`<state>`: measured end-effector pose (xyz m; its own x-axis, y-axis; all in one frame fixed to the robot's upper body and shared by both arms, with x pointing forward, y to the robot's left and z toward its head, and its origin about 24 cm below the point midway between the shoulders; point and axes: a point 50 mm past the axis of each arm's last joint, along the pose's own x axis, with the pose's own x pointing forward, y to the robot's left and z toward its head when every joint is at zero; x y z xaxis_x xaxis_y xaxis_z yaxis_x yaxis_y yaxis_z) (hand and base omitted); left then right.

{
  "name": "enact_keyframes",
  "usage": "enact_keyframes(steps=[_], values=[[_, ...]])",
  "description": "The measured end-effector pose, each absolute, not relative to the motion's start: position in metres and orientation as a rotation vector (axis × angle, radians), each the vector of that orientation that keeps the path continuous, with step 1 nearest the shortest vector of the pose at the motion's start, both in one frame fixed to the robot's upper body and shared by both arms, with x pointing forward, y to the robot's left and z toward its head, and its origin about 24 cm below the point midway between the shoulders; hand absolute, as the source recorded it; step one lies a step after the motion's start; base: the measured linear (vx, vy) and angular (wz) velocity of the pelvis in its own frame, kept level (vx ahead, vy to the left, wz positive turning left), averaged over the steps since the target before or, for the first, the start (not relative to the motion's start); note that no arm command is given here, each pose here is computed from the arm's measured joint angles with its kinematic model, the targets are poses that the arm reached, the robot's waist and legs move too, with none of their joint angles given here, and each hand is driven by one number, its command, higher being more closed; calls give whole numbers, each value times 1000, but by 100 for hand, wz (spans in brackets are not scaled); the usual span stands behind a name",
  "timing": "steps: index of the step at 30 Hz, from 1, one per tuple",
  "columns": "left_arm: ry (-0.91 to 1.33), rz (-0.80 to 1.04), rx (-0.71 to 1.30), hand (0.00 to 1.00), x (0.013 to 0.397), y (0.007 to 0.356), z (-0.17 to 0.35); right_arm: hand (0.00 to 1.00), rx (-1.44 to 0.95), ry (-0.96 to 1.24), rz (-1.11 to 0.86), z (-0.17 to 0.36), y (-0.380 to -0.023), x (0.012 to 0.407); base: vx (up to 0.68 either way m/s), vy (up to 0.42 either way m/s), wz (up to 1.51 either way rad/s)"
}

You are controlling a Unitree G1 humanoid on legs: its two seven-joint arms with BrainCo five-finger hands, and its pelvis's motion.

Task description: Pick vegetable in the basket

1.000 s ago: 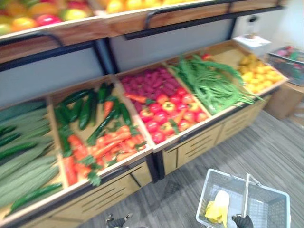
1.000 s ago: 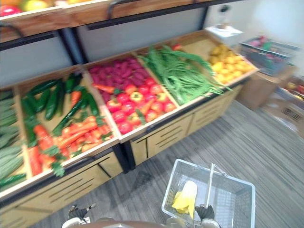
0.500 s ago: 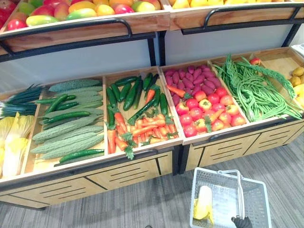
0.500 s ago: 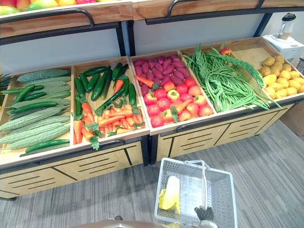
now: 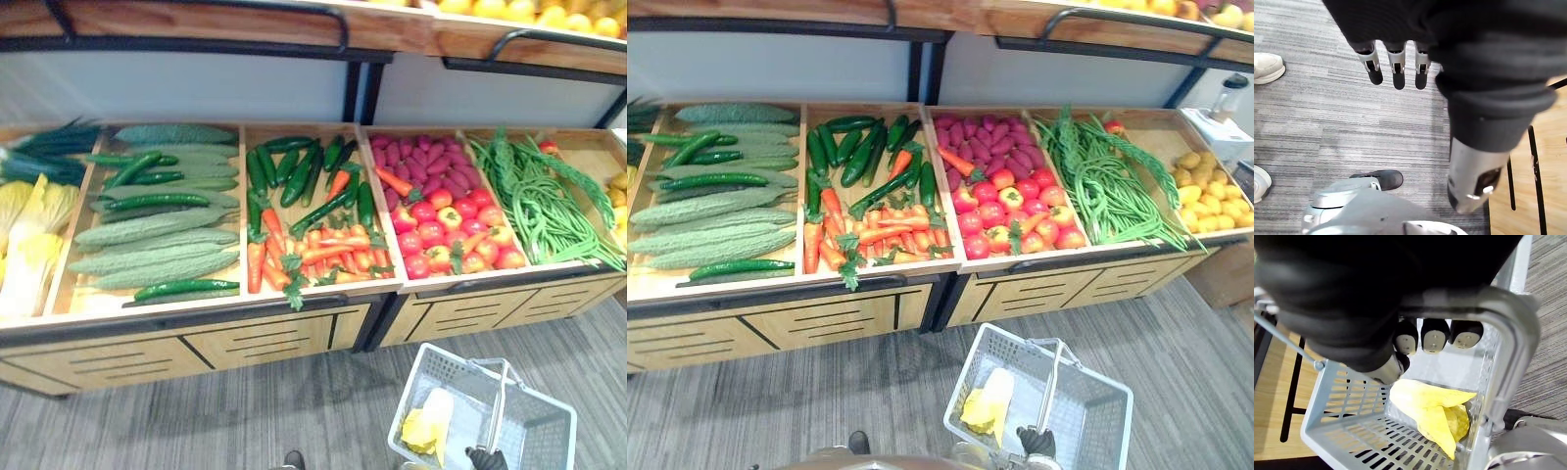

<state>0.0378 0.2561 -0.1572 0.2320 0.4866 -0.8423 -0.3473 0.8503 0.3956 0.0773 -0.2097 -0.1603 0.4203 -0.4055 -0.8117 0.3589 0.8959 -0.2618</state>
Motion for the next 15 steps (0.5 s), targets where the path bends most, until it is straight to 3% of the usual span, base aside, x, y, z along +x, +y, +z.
enact_keyframes(steps=[11, 15], values=[[1191, 649, 63, 0, 33, 238, -162, 100, -99, 1012, -485, -156, -228, 84, 53, -59, -2], [927, 780, 120, 0, 81, 248, -140, 100, -115, 1005, -481, -154, -234, 85, -54, -46, -1]])
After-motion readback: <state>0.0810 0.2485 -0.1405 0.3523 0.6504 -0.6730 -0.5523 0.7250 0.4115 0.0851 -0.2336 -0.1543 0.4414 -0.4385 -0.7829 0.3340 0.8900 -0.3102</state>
